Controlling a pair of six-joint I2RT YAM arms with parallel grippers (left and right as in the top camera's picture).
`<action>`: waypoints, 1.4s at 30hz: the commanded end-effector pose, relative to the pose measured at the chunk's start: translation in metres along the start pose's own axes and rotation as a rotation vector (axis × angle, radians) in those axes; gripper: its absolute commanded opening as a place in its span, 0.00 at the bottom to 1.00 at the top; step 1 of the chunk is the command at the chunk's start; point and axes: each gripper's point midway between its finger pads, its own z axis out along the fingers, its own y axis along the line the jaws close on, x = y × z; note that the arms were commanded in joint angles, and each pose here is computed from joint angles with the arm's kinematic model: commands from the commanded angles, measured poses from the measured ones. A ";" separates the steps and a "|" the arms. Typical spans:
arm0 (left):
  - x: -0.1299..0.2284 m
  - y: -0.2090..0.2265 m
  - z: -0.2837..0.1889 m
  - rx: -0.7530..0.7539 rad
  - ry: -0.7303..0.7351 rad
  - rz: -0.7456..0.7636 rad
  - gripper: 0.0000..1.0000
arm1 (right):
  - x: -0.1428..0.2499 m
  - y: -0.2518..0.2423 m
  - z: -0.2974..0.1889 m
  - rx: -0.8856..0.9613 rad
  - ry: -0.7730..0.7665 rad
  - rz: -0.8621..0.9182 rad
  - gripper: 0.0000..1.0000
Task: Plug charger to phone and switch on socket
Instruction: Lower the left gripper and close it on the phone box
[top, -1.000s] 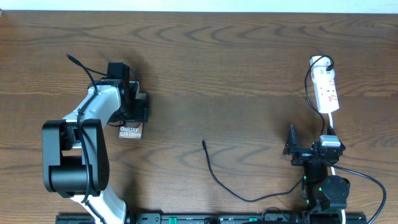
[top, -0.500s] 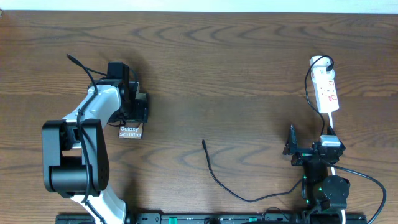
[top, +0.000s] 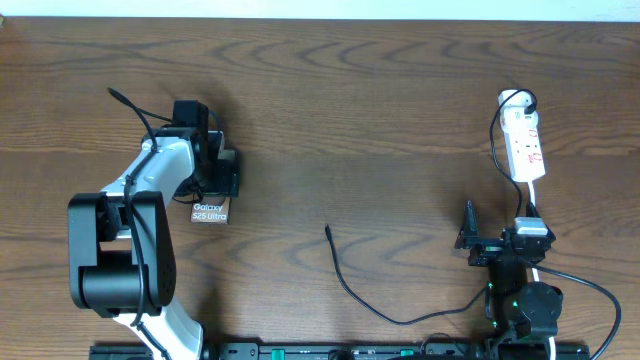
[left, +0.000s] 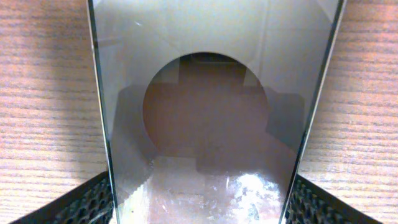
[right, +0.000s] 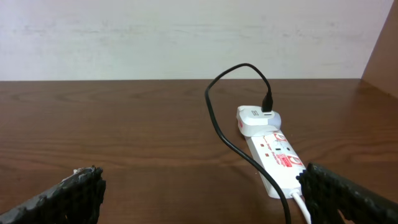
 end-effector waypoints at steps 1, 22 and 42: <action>0.019 -0.004 0.015 0.020 0.066 0.012 0.87 | 0.001 0.000 0.000 0.002 0.001 -0.015 0.99; 0.027 -0.004 0.018 0.025 0.084 0.007 0.98 | 0.001 0.000 0.000 0.002 0.001 -0.015 0.99; 0.031 -0.010 0.023 0.059 0.092 0.003 0.98 | 0.001 0.000 0.000 0.002 0.001 -0.015 0.99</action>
